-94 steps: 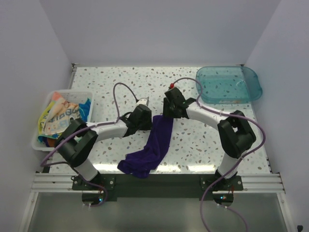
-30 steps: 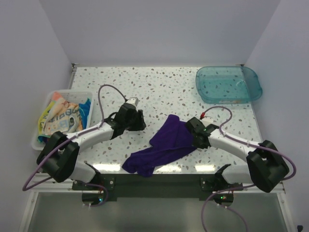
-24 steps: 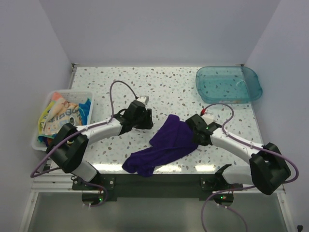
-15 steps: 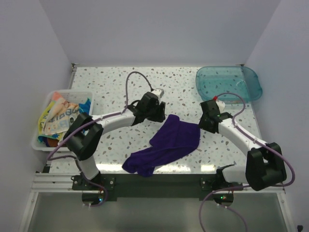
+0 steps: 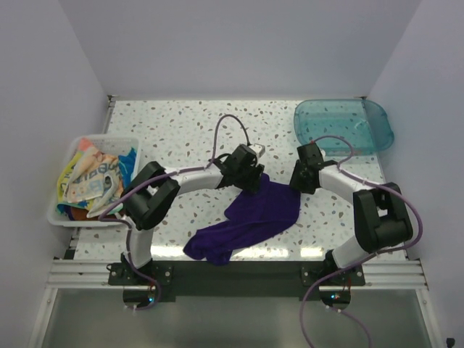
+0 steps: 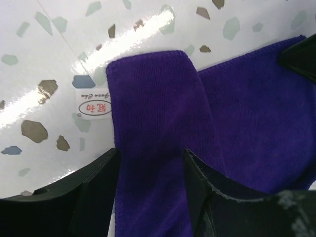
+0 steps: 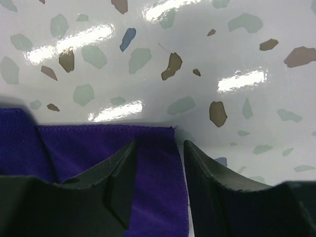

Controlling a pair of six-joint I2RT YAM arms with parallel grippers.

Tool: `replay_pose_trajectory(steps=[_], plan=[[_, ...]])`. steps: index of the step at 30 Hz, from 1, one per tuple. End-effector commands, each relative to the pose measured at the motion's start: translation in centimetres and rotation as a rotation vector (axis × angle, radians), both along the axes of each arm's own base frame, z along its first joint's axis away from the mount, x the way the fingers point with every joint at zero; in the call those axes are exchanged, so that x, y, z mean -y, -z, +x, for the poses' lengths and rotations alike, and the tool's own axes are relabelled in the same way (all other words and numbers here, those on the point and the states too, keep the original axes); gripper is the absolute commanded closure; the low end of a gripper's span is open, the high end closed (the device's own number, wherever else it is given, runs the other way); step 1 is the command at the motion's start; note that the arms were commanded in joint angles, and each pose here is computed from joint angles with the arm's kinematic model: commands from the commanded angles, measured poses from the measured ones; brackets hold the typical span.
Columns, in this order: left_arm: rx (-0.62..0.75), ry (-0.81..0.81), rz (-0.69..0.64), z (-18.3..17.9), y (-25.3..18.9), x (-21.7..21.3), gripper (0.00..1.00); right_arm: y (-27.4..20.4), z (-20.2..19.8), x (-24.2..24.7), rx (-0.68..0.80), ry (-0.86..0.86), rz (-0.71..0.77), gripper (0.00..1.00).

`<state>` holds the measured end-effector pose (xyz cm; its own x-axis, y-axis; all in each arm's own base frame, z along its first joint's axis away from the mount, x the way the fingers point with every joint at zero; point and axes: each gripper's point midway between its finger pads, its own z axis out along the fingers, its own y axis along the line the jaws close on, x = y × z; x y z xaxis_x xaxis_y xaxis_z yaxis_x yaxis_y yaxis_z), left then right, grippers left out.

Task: Fold and stack the towels
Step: Flatten out the crumpled towel

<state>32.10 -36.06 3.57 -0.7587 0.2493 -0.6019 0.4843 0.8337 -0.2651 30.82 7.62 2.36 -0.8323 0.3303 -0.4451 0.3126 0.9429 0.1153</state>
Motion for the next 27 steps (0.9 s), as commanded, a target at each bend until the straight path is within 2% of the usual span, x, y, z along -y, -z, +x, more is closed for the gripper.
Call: replay_pose_trajectory(steps=[1, 5, 8, 10, 11, 14, 15, 17, 24, 27], plan=[[0.003, 0.031, 0.039, -0.7, 0.5, 0.3, 0.42, -0.7, 1.8, -1.1, 0.048, -0.033, 0.045, 0.54], [0.022, -0.005, 0.131, -1.0, 1.9, -0.9, 0.44, 0.2, 1.6, -1.0, 0.027, -0.040, 0.041, 0.57], [0.043, -0.047, 0.226, -1.2, 3.0, -2.3, 0.49, 0.6, 1.3, -0.9, 0.013, -0.039, 0.036, 0.65], [0.027, -0.082, 0.281, -1.7, 4.0, -3.6, 0.58, 0.8, 1.1, -0.8, 0.005, -0.036, 0.030, 0.73], [0.026, -0.128, 0.303, -1.6, 4.2, -4.4, 0.67, 0.8, 1.1, -0.6, 0.005, -0.033, 0.021, 0.76], [-0.012, -0.209, 0.396, -3.3, 6.1, -7.9, 0.81, 0.8, 1.2, -0.5, 0.003, -0.034, 0.009, 0.87], [-0.014, -0.229, 0.402, -3.6, 5.9, -8.7, 0.82, 0.8, 1.3, -0.5, 0.003, -0.034, 0.008, 0.91], [-0.035, -0.268, 0.424, -5.0, 6.4, -10.8, 0.84, 0.6, 1.7, -0.5, 0.011, -0.036, 0.005, 1.00], [-0.079, -0.404, 0.476, -8.3, 6.0, -17.3, 0.85, -0.5, 3.5, -2.4, 0.043, -0.111, 0.034, 1.00], [-0.092, -0.458, 0.483, -8.6, 5.3, -19.6, 0.80, -1.6, 4.8, -4.2, 0.074, -0.185, 0.029, 1.00]])
